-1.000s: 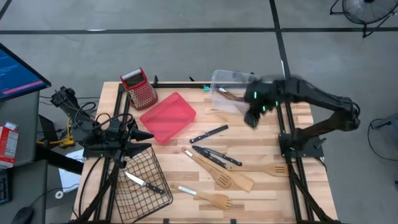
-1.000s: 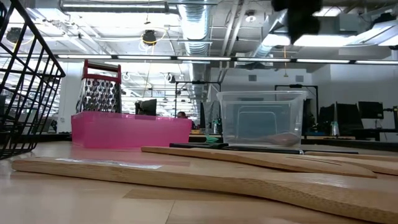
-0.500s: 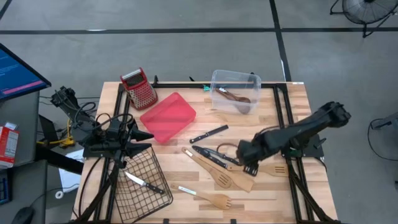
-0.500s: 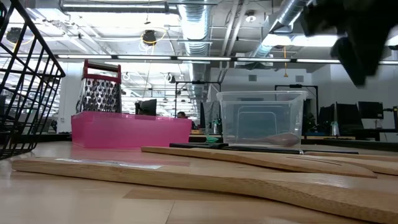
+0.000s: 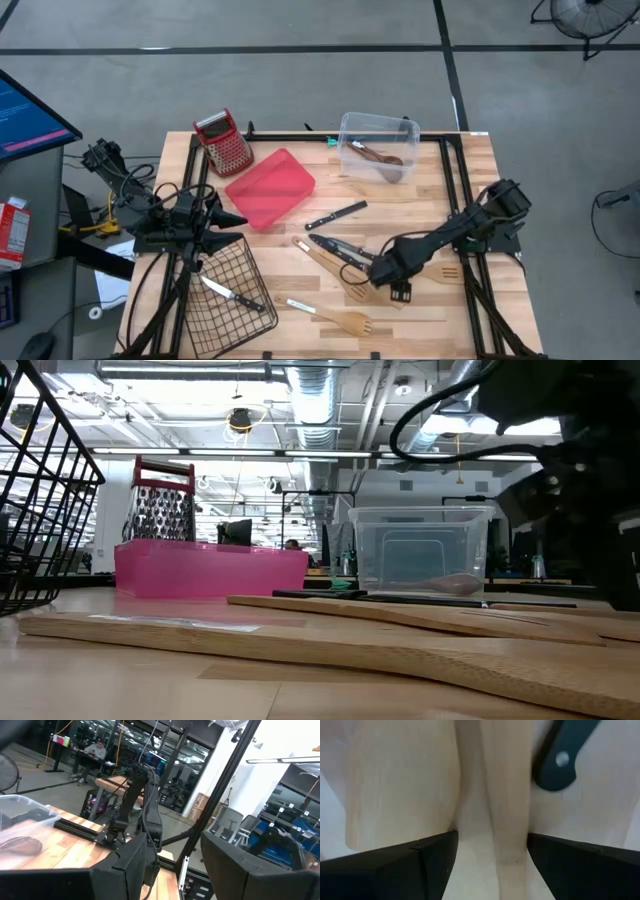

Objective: Pick & Place Kitchen Items
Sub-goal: Put the wooden slotted spatula into the red bin

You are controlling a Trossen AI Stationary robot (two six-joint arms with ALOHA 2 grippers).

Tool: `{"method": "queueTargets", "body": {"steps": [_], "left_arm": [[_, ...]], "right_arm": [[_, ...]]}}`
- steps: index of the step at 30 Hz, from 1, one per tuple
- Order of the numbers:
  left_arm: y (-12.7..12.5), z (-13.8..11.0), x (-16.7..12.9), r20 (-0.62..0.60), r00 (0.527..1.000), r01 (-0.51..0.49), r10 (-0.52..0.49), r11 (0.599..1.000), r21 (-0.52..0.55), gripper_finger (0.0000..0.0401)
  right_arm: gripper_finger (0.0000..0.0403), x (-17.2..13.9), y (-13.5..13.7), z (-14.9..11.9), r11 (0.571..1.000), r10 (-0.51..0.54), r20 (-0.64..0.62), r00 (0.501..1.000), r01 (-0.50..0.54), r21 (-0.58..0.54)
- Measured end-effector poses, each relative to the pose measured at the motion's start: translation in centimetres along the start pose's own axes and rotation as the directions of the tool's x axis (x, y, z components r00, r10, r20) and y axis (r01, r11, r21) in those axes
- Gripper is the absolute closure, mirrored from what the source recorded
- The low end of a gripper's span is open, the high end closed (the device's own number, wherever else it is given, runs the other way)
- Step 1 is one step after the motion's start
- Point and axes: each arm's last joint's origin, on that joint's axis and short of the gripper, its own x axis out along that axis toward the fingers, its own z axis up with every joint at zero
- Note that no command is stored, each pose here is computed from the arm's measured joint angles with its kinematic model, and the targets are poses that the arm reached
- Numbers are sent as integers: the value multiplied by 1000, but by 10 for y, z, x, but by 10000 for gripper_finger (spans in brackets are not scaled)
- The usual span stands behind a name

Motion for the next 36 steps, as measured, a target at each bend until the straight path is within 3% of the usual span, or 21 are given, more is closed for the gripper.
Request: {"method": "queueTargets", "body": {"steps": [3, 6, 14, 22, 29, 33, 36], "left_arm": [[0, 0, 0, 0, 1000, 0, 0, 1000, 0, 233], [0, 0, 0, 0, 1000, 0, 0, 1000, 0, 233], [0, 0, 0, 0, 1000, 0, 0, 1000, 1, 233], [0, 0, 0, -2, 1000, -1, 1, 1000, 4, 233], [0, 0, 0, -2, 1000, -1, 1, 1000, 4, 233], [0, 0, 0, -1, 1000, -1, 1, 1000, 2, 233], [0, 0, 0, 1, 1000, 0, 0, 1000, 1, 233]], "right_arm": [[153, 6, 1, 1, 1000, -17, -27, 1000, 16, -20], [181, 8, 1, 1, 998, -21, -24, 999, 19, -57], [329, 5, 0, 3, 998, -2, 1, 1000, 2, -59], [327, -5, 3, 2, 999, 15, 53, 998, -13, -39], [327, -54, -4, -6, 993, 89, 246, 965, -104, 49], [327, -87, -12, -17, 985, 111, 402, 909, -155, 78], [327, -115, -17, -22, 970, 166, 564, 809, -236, 53]]}}
